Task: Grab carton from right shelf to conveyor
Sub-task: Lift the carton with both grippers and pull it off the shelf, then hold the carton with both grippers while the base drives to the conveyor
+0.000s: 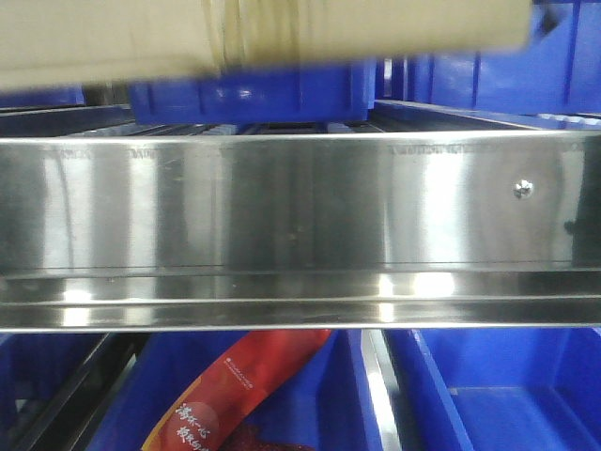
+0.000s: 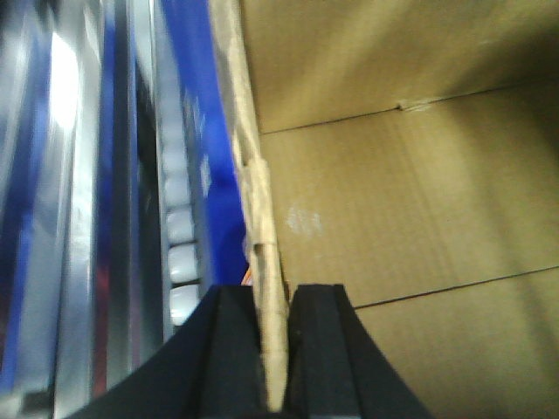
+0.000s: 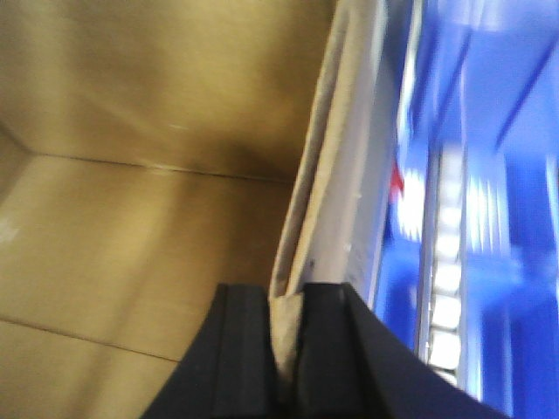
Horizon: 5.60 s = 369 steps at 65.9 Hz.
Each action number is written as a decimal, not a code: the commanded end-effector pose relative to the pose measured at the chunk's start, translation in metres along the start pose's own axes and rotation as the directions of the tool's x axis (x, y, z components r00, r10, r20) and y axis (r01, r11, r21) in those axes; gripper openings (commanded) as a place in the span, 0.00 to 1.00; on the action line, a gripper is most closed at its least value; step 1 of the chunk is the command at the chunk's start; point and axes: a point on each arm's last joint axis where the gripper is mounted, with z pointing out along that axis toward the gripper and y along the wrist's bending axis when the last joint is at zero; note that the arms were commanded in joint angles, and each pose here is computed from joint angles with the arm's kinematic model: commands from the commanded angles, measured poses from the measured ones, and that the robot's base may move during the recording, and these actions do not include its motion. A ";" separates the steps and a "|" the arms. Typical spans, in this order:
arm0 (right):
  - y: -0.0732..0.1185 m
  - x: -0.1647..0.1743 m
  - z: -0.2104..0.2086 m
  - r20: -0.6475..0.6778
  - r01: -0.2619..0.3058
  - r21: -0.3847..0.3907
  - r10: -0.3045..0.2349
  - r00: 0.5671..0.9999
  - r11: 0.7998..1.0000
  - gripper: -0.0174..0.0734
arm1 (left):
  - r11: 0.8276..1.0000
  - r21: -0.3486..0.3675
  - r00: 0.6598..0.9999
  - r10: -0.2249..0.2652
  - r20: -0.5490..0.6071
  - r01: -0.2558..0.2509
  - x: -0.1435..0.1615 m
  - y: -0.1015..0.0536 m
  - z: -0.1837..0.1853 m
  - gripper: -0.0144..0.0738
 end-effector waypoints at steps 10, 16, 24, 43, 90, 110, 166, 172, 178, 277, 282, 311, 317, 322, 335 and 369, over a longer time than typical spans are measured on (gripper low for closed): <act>0.014 0.023 -0.041 0.026 0.059 -0.023 -0.058 0.998 0.998 0.11 | 0.999 0.020 0.994 0.026 0.108 -0.028 0.010 -0.017 -0.053 0.14; 0.013 0.038 -0.043 -0.016 0.049 -0.015 -0.049 0.999 0.999 0.11 | 0.998 0.059 0.993 0.016 0.115 -0.023 0.020 -0.024 -0.065 0.14; 0.009 0.055 -0.044 -0.063 0.052 -0.002 -0.052 0.997 0.999 0.11 | 0.995 0.095 0.996 0.016 0.089 -0.024 0.037 -0.030 -0.071 0.14; 0.009 0.057 -0.036 -0.059 0.055 -0.003 -0.055 0.997 0.998 0.11 | 0.993 0.108 0.999 0.036 0.033 -0.039 0.059 -0.033 -0.068 0.14; 0.011 0.048 -0.036 0.036 0.055 -0.019 -0.054 0.998 0.998 0.11 | 0.994 0.104 0.999 0.038 0.033 -0.041 0.059 -0.032 -0.068 0.14; 0.013 0.042 -0.037 0.104 0.055 -0.031 -0.052 0.993 0.998 0.11 | 0.994 0.104 0.999 0.038 0.033 -0.041 0.059 -0.032 -0.068 0.14; 0.013 0.042 -0.037 0.110 0.055 -0.032 -0.052 0.993 0.998 0.11 | 0.994 0.104 0.999 0.038 0.033 -0.041 0.059 -0.032 -0.068 0.14; 0.013 0.042 -0.037 0.110 0.055 -0.032 -0.052 0.993 0.998 0.11 | 0.994 0.104 0.999 0.038 0.033 -0.041 0.059 -0.032 -0.068 0.14; 0.013 0.042 -0.037 0.109 0.054 -0.035 -0.050 0.993 0.998 0.11 | 0.994 0.104 0.999 0.038 0.033 -0.041 0.059 -0.032 -0.068 0.14; 0.013 0.042 -0.037 0.109 0.054 -0.036 -0.049 0.993 0.998 0.11 | 0.994 0.096 0.999 0.040 0.036 -0.044 0.059 -0.032 -0.067 0.14; 0.013 0.042 -0.037 0.109 0.054 -0.036 -0.049 0.993 0.998 0.11 | 0.994 0.096 0.999 0.040 0.036 -0.044 0.059 -0.032 -0.067 0.14; 0.013 0.042 -0.037 0.109 0.054 -0.036 -0.049 0.993 0.998 0.11 | 0.994 0.096 0.999 0.040 0.036 -0.044 0.059 -0.032 -0.067 0.14; 0.013 0.042 -0.037 0.109 0.054 -0.036 -0.049 0.993 0.998 0.11 | 0.994 0.096 0.999 0.040 0.036 -0.044 0.059 -0.032 -0.067 0.14; 0.013 0.042 -0.037 0.109 0.054 -0.036 -0.049 0.993 0.998 0.11 | 0.994 0.096 0.999 0.040 0.036 -0.044 0.059 -0.032 -0.067 0.14; 0.013 0.042 -0.037 0.109 0.054 -0.036 -0.049 0.993 0.998 0.11 | 0.994 0.096 0.999 0.040 0.036 -0.044 0.059 -0.032 -0.067 0.14; 0.013 0.042 -0.037 0.109 0.054 -0.036 -0.049 0.993 0.998 0.11 | 0.994 0.096 0.999 0.040 0.036 -0.044 0.059 -0.032 -0.067 0.14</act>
